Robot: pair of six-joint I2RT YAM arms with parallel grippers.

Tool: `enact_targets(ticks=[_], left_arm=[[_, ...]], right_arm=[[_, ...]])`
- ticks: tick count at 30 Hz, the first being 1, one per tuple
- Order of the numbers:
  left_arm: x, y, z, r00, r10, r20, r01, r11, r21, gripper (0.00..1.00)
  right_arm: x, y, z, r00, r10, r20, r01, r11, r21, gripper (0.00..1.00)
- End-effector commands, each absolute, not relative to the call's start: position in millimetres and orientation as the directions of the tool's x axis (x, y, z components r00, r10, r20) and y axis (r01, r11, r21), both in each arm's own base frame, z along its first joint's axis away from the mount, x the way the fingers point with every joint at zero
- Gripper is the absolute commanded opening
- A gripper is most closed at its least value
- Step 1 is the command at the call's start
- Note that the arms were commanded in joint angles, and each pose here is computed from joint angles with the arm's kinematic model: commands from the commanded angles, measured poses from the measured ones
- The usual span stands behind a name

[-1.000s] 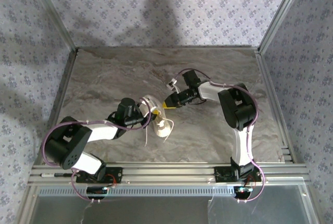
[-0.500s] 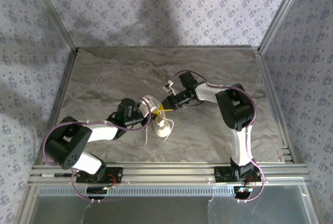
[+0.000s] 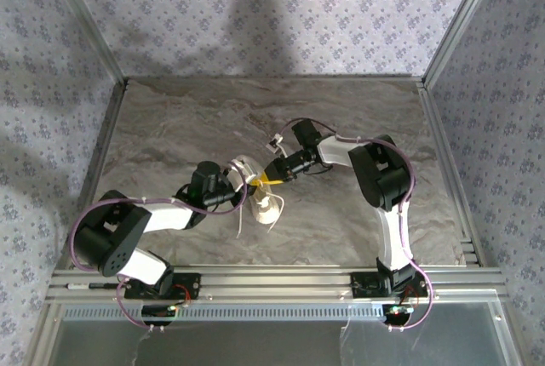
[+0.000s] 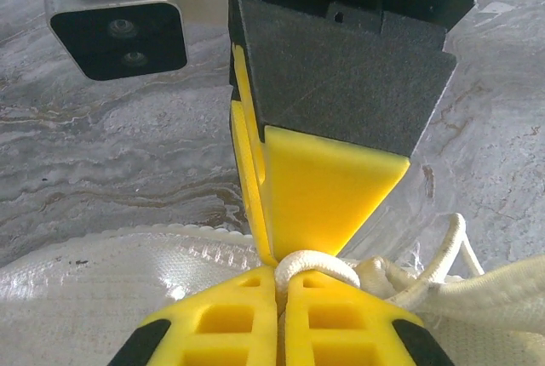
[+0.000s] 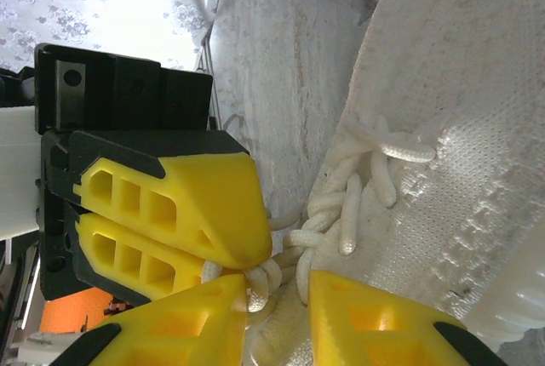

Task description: Tie the shoes

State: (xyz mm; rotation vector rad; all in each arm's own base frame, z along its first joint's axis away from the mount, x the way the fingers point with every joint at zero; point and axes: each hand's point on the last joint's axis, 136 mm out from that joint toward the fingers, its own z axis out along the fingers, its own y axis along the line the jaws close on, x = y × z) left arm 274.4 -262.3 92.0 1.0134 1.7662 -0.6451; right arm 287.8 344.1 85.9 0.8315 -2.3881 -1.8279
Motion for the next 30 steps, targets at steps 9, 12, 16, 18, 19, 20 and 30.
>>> enact_targets(ticks=[9,12,16,18,19,20,30], left_arm=[[272.1,-274.5,97.4,-0.139,0.33,-0.934,0.88,0.474,0.036,0.0],[271.5,-276.1,96.1,-0.142,0.33,-0.933,0.881,0.472,0.032,0.0],[270.5,-274.4,95.1,-0.145,0.335,-0.931,0.878,0.477,0.034,0.0],[269.6,-272.1,94.4,-0.141,0.344,-0.928,0.876,0.48,0.045,0.0],[269.2,-271.1,94.8,-0.139,0.347,-0.928,0.875,0.482,0.049,0.0],[268.7,-270.1,94.5,-0.136,0.352,-0.926,0.874,0.483,0.055,0.0],[268.4,-261.5,93.4,-0.133,0.373,-0.918,0.863,0.5,0.078,0.0]], right_arm=[[271.1,353.1,100.3,-0.826,-0.479,-0.296,-0.373,0.07,0.925,0.29],[267.8,355.2,101.0,-0.816,-0.494,-0.299,-0.373,0.055,0.926,0.27],[272.9,351.5,92.7,-0.817,-0.488,-0.307,-0.416,0.129,0.9,0.05],[282.3,346.7,91.0,-0.827,-0.454,-0.331,-0.446,0.172,0.878,0.0],[286.3,344.7,91.5,-0.83,-0.437,-0.347,-0.461,0.187,0.868,0.0],[290.4,341.8,91.0,-0.833,-0.418,-0.362,-0.476,0.207,0.855,0.0],[304.8,328.6,89.7,-0.83,-0.35,-0.433,-0.538,0.303,0.786,0.0]])
